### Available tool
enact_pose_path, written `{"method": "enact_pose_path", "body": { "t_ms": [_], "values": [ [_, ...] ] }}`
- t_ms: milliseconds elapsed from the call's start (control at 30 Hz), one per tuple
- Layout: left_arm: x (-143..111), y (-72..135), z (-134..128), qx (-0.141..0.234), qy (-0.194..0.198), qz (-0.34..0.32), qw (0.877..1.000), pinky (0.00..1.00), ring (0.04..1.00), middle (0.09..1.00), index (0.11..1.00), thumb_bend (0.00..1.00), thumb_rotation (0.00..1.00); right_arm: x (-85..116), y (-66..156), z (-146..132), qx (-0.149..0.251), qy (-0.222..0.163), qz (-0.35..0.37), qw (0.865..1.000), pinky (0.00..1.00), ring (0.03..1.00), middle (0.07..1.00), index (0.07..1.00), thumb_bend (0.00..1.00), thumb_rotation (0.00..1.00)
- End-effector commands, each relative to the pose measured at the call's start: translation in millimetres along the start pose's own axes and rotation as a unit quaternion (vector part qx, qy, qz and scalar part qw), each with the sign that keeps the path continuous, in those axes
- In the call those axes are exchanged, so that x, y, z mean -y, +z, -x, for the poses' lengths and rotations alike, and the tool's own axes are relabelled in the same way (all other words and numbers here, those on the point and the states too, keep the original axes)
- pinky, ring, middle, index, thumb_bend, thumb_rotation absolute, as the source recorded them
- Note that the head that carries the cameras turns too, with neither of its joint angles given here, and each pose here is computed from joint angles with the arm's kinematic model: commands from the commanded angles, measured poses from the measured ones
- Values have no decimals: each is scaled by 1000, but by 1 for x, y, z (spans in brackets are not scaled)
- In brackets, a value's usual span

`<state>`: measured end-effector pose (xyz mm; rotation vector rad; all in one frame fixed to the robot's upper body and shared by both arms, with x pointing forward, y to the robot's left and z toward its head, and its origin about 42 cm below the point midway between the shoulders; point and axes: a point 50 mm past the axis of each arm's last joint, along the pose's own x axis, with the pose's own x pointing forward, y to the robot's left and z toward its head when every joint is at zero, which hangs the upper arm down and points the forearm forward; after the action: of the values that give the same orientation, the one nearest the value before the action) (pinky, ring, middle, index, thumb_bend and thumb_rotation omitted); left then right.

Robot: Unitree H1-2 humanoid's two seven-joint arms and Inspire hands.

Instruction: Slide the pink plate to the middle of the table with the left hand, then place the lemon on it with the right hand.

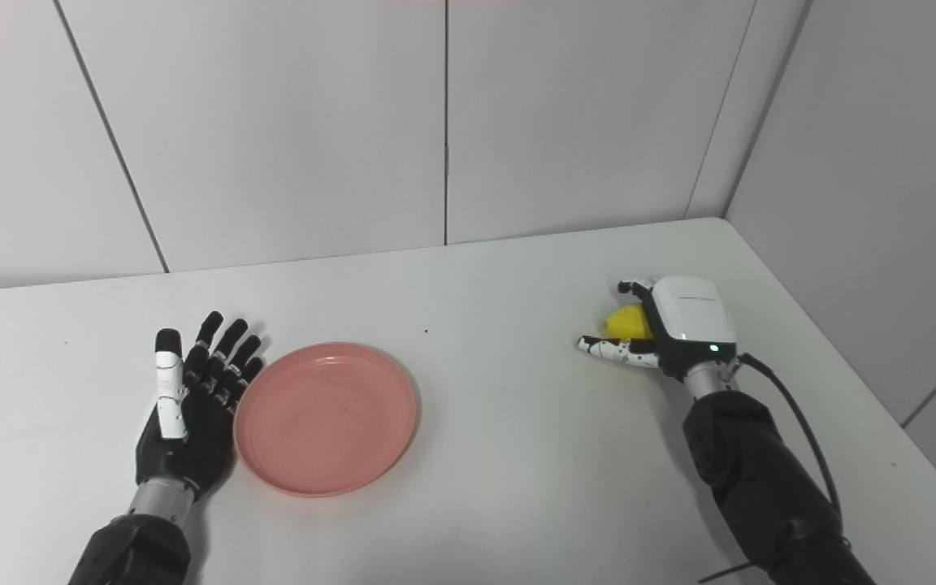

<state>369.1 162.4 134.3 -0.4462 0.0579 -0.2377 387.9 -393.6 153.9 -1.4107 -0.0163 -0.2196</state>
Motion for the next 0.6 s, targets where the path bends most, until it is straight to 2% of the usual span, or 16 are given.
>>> {"method": "enact_pose_path", "body": {
  "t_ms": [0, 100, 200, 233, 267, 367, 400, 467, 567],
  "values": [
    [-5, -15, 7, -40, 17, 1, 999, 999, 954, 959, 1000, 793, 854, 24, -4, -9, 0, -38, 0, 999, 452, 548, 624, 643, 835, 775],
    [-5, -15, 7, -42, 17, -1, 999, 1000, 955, 964, 1000, 785, 859, 20, -7, -7, 2, -41, -10, 999, 362, 444, 529, 569, 828, 715],
    [-5, -15, 7, -41, 16, -4, 999, 1000, 951, 963, 1000, 786, 867, 13, -10, -7, 3, -35, -12, 999, 275, 327, 394, 409, 804, 654],
    [-5, -15, 7, -42, 16, -4, 999, 997, 949, 962, 1000, 785, 869, 11, -11, -7, 2, -33, -10, 999, 220, 266, 325, 326, 783, 620],
    [-5, -15, 7, -43, 17, -5, 999, 996, 947, 960, 1000, 786, 869, 9, -12, -8, 1, -30, -3, 1000, 192, 236, 294, 292, 768, 606],
    [-6, -16, 7, -42, 16, -5, 999, 997, 946, 960, 1000, 786, 872, 5, -11, -8, -3, -20, 13, 1000, 165, 210, 269, 274, 735, 610],
    [-6, -16, 7, -42, 17, -4, 999, 1000, 947, 960, 1000, 785, 865, 5, -11, -8, -2, -16, 14, 1000, 183, 238, 297, 330, 661, 629],
    [-6, -16, 7, -41, 16, -5, 999, 1000, 947, 961, 1000, 784, 865, 2, -12, -8, -4, -11, 16, 1000, 207, 268, 327, 366, 632, 633],
    [-6, -15, 7, -42, 15, -5, 999, 1000, 950, 960, 1000, 791, 862, 0, -14, -8, -9, -9, 17, 1000, 200, 262, 321, 363, 597, 590]
  ]
}}
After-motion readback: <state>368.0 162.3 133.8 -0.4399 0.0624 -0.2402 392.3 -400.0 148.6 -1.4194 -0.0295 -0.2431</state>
